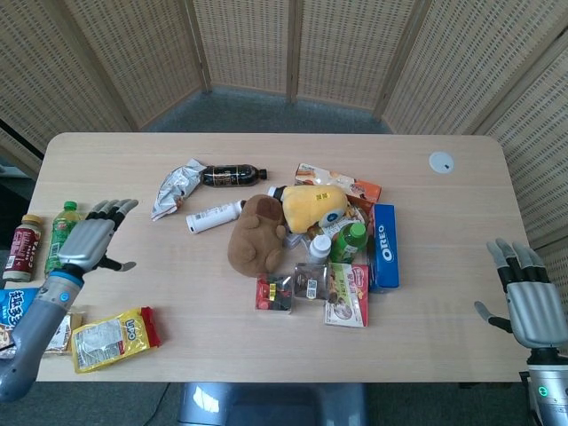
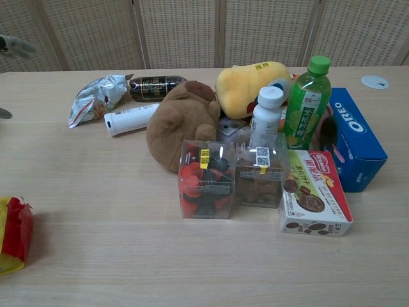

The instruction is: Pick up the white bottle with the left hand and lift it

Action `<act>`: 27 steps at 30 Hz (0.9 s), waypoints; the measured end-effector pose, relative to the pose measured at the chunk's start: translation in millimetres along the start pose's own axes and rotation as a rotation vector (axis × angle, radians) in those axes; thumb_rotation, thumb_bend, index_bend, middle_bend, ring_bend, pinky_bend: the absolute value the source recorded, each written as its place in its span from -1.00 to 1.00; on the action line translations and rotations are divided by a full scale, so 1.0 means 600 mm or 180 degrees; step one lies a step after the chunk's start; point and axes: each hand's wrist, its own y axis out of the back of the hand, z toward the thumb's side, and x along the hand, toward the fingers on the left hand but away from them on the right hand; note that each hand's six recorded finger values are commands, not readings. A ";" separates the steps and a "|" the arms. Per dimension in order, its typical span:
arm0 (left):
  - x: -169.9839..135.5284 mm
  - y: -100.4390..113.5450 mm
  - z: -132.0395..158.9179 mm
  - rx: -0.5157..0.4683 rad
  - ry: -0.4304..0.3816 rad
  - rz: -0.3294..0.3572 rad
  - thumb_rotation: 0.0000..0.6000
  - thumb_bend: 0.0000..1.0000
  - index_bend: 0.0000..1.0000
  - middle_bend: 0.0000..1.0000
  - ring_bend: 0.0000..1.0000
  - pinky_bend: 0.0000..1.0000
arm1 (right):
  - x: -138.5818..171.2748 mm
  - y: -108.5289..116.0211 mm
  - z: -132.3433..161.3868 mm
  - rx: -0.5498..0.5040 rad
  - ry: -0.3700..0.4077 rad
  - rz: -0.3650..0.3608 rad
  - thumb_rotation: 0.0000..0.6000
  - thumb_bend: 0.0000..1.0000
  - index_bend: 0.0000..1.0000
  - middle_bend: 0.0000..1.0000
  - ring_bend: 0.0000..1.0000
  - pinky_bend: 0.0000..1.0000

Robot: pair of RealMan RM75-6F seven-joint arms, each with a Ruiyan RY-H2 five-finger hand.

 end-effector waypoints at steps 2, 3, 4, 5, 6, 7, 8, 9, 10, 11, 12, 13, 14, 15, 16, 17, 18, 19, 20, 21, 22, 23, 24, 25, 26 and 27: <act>0.026 -0.012 0.014 -0.0005 -0.0018 -0.0045 1.00 -0.70 -1.00 -1.00 -1.00 -1.00 | 0.004 0.002 -0.006 0.0019 -0.0045 0.0006 0.95 -0.60 -1.00 -1.00 -1.00 -1.00; 0.036 -0.017 0.020 -0.0008 -0.0025 -0.0066 1.00 -0.70 -1.00 -1.00 -0.99 -1.00 | 0.005 0.002 -0.008 0.0026 -0.0060 0.0008 0.95 -0.60 -1.00 -1.00 -1.00 -1.00; 0.047 -0.022 0.026 -0.0010 -0.0030 -0.0087 1.00 -0.70 -1.00 -1.00 -0.98 -1.00 | 0.006 0.003 -0.010 0.0032 -0.0073 0.0010 0.95 -0.60 -1.00 -1.00 -1.00 -1.00; 0.060 -0.029 0.033 -0.0011 -0.0033 -0.0116 1.00 -0.70 -1.00 -1.00 -0.96 -1.00 | 0.008 0.003 -0.013 0.0038 -0.0090 0.0014 0.95 -0.60 -1.00 -1.00 -1.00 -1.00; 0.070 -0.034 0.038 -0.0012 -0.0033 -0.0136 1.00 -0.70 -1.00 -1.00 -0.95 -1.00 | 0.009 0.004 -0.015 0.0044 -0.0102 0.0015 0.95 -0.60 -1.00 -1.00 -1.00 -1.00; 0.079 -0.038 0.043 -0.0015 -0.0032 -0.0155 1.00 -0.70 -1.00 -1.00 -0.94 -1.00 | 0.010 0.004 -0.017 0.0050 -0.0114 0.0016 0.96 -0.60 -1.00 -1.00 -1.00 -1.00; 0.091 -0.044 0.049 -0.0024 -0.0028 -0.0180 1.00 -0.70 -1.00 -0.99 -0.92 -1.00 | 0.011 0.005 -0.019 0.0056 -0.0132 0.0018 0.96 -0.60 -1.00 -1.00 -1.00 -1.00; 0.100 -0.048 0.054 -0.0033 -0.0025 -0.0198 1.00 -0.70 -1.00 -0.98 -0.90 -1.00 | 0.012 0.005 -0.021 0.0060 -0.0147 0.0019 0.96 -0.60 -1.00 -1.00 -1.00 -1.00; 0.108 -0.052 0.059 -0.0043 -0.0023 -0.0213 1.00 -0.70 -1.00 -0.96 -0.89 -1.00 | 0.012 0.006 -0.024 0.0065 -0.0162 0.0021 0.96 -0.60 -1.00 -1.00 -1.00 -1.00; 0.119 -0.057 0.065 -0.0051 -0.0022 -0.0230 1.00 -0.70 -1.00 -0.94 -0.86 -1.00 | 0.014 0.006 -0.027 0.0073 -0.0182 0.0025 0.95 -0.60 -1.00 -1.00 -1.00 -1.00; 0.127 -0.060 0.070 -0.0053 -0.0024 -0.0239 1.00 -0.70 -1.00 -0.91 -0.83 -1.00 | 0.014 0.007 -0.029 0.0078 -0.0196 0.0027 0.96 -0.60 -1.00 -1.00 -1.00 -1.00; 0.135 -0.064 0.075 -0.0054 -0.0027 -0.0247 1.00 -0.70 -1.00 -0.89 -0.80 -1.00 | 0.015 0.007 -0.031 0.0082 -0.0209 0.0030 0.96 -0.60 -1.00 -1.00 -1.00 -1.00; 0.145 -0.068 0.083 -0.0053 -0.0032 -0.0256 1.00 -0.70 -1.00 -0.86 -0.76 -1.00 | 0.016 0.007 -0.033 0.0087 -0.0224 0.0033 0.96 -0.60 -1.00 -1.00 -1.00 -1.00; 0.153 -0.072 0.088 -0.0051 -0.0038 -0.0263 1.00 -0.69 -1.00 -0.83 -0.71 -1.00 | 0.016 0.007 -0.035 0.0090 -0.0236 0.0034 0.95 -0.60 -1.00 -1.00 -1.00 -1.00; 0.160 -0.076 0.094 -0.0050 -0.0044 -0.0272 1.00 -0.69 -1.00 -0.81 -0.69 -1.00 | 0.016 0.007 -0.036 0.0094 -0.0246 0.0035 0.95 -0.59 -1.00 -1.00 -1.00 -1.00; 0.169 -0.080 0.102 -0.0054 -0.0054 -0.0288 1.00 -0.69 -1.00 -0.79 -0.65 -1.00 | 0.017 0.008 -0.038 0.0098 -0.0258 0.0034 0.96 -0.60 -1.00 -1.00 -1.00 -1.00; 0.176 -0.084 0.108 -0.0061 -0.0061 -0.0305 1.00 -0.69 -1.00 -0.76 -0.61 -1.00 | 0.017 0.009 -0.039 0.0099 -0.0266 0.0031 0.95 -0.59 -1.00 -1.00 -1.00 -1.00; 0.182 -0.088 0.114 -0.0069 -0.0067 -0.0327 1.00 -0.68 -1.00 -0.75 -0.59 -1.00 | 0.018 0.010 -0.040 0.0100 -0.0271 0.0027 0.96 -0.60 -1.00 -1.00 -1.00 -1.00; 0.190 -0.093 0.121 -0.0081 -0.0078 -0.0360 1.00 -0.68 -1.00 -0.72 -0.57 -1.00 | 0.019 0.010 -0.042 0.0103 -0.0280 0.0025 0.96 -0.60 -1.00 -1.00 -1.00 -1.00; 0.196 -0.096 0.128 -0.0090 -0.0087 -0.0382 1.00 -0.68 -1.00 -0.70 -0.55 -1.00 | 0.020 0.011 -0.043 0.0107 -0.0289 0.0024 0.96 -0.60 -1.00 -1.00 -1.00 -1.00; 0.201 -0.098 0.134 -0.0097 -0.0097 -0.0397 1.00 -0.68 -1.00 -0.70 -0.55 -1.00 | 0.021 0.011 -0.045 0.0111 -0.0299 0.0025 0.96 -0.60 -1.00 -1.00 -1.00 -1.00; 0.208 -0.102 0.142 -0.0104 -0.0111 -0.0413 1.00 -0.68 -1.00 -0.69 -0.54 -0.99 | 0.023 0.012 -0.047 0.0117 -0.0316 0.0025 0.95 -0.60 -1.00 -1.00 -1.00 -1.00; 0.213 -0.104 0.148 -0.0108 -0.0121 -0.0424 1.00 -0.68 -1.00 -0.69 -0.54 -0.98 | 0.024 0.013 -0.049 0.0121 -0.0329 0.0023 0.96 -0.60 -1.00 -1.00 -1.00 -1.00; 0.217 -0.106 0.154 -0.0112 -0.0131 -0.0435 1.00 -0.68 -1.00 -0.69 -0.54 -0.98 | 0.025 0.014 -0.051 0.0125 -0.0342 0.0021 0.95 -0.60 -1.00 -1.00 -1.00 -1.00; 0.223 -0.109 0.160 -0.0115 -0.0139 -0.0450 1.00 -0.68 -1.00 -0.70 -0.54 -0.98 | 0.027 0.016 -0.054 0.0130 -0.0356 0.0019 0.95 -0.60 -1.00 -1.00 -1.00 -1.00; 0.226 -0.112 0.164 -0.0118 -0.0143 -0.0459 1.00 -0.68 -1.00 -0.70 -0.54 -0.98 | 0.028 0.016 -0.055 0.0132 -0.0365 0.0017 0.96 -0.60 -1.00 -1.00 -1.00 -1.00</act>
